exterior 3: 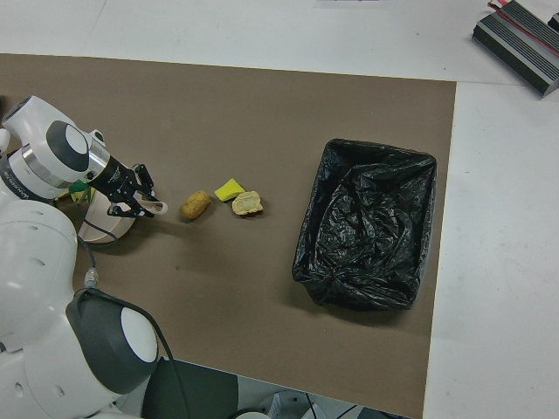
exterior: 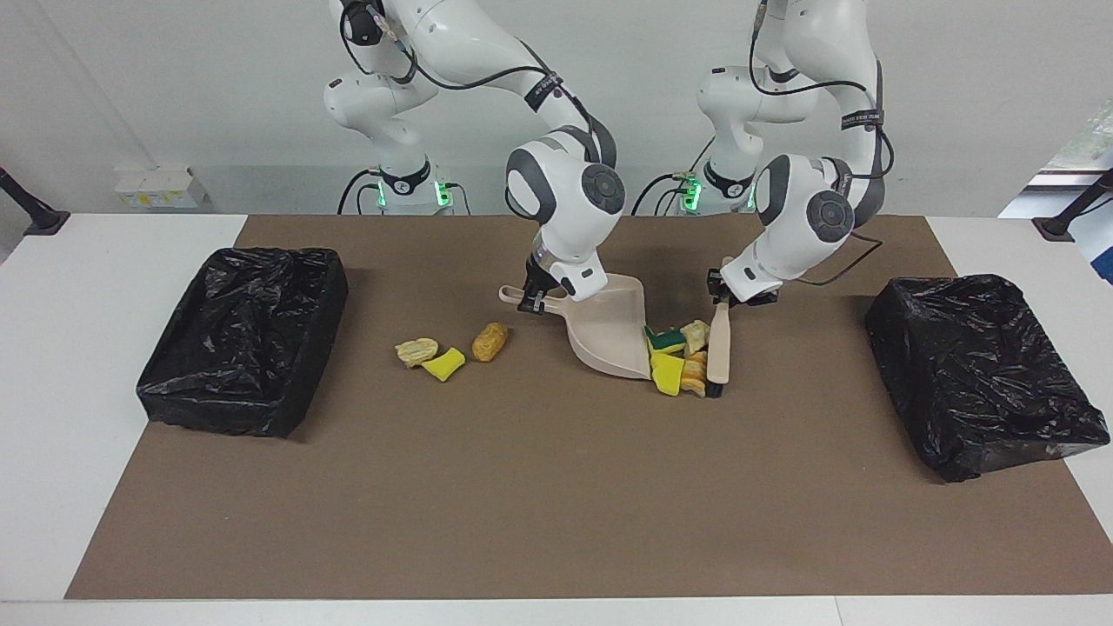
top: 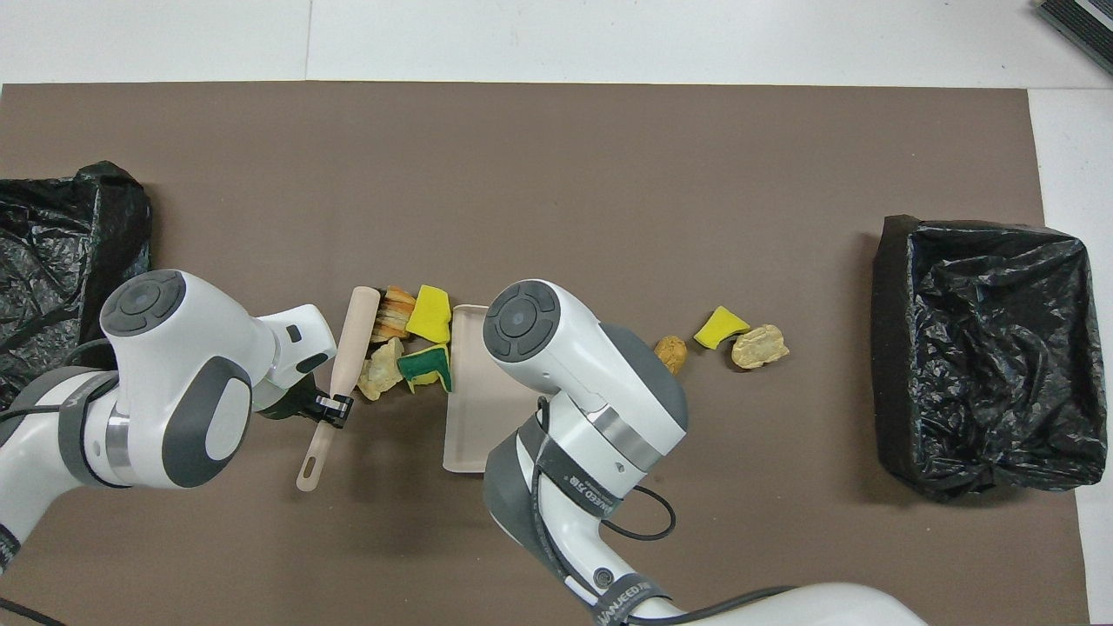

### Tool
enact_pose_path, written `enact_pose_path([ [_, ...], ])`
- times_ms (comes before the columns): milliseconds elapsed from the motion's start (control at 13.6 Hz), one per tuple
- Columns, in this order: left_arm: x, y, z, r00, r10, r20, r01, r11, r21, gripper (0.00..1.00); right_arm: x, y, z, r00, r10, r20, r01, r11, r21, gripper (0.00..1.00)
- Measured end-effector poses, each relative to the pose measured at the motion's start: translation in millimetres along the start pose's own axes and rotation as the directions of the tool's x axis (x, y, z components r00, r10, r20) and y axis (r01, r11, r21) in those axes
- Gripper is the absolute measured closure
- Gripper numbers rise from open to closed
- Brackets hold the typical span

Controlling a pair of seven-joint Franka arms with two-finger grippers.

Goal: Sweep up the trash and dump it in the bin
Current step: 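Sweep the trash into the dustpan with the brush in the left gripper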

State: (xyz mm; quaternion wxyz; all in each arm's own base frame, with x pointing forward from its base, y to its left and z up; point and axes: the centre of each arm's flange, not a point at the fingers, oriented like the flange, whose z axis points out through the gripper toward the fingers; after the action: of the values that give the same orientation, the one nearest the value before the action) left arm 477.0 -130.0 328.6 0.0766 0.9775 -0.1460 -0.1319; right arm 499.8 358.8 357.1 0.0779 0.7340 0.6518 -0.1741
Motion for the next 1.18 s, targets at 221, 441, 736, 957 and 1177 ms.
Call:
enact_pose_path([
  [221,-0.1,5.4,3.4,1.000,0.007,-0.002,-0.007,1.000,-0.001,0.74,-2.4,-0.2,0.9,1.000,-0.001,0.020,0.001,1.000,0.002,0.68],
  [441,0.1,31.8,9.3,0.999,0.039,0.004,-0.039,0.999,-0.018,0.74,-8.9,-0.5,3.5,0.998,0.000,0.064,-0.001,1.000,0.016,0.68],
  [736,-3.8,66.2,16.8,0.998,0.057,0.028,-0.055,0.996,-0.077,0.74,-11.1,-0.5,4.2,0.997,0.002,0.075,-0.003,1.000,0.024,0.68],
  [957,-6.8,79.1,18.4,0.998,0.045,0.043,-0.040,0.994,-0.104,0.74,-11.7,-0.1,4.4,0.997,0.003,0.075,-0.005,1.000,0.024,0.68],
  [1177,-11.7,116.5,22.3,0.998,0.011,0.058,-0.004,0.993,-0.116,0.74,-17.6,5.0,6.6,0.997,0.015,0.075,-0.017,0.999,0.032,0.68],
])
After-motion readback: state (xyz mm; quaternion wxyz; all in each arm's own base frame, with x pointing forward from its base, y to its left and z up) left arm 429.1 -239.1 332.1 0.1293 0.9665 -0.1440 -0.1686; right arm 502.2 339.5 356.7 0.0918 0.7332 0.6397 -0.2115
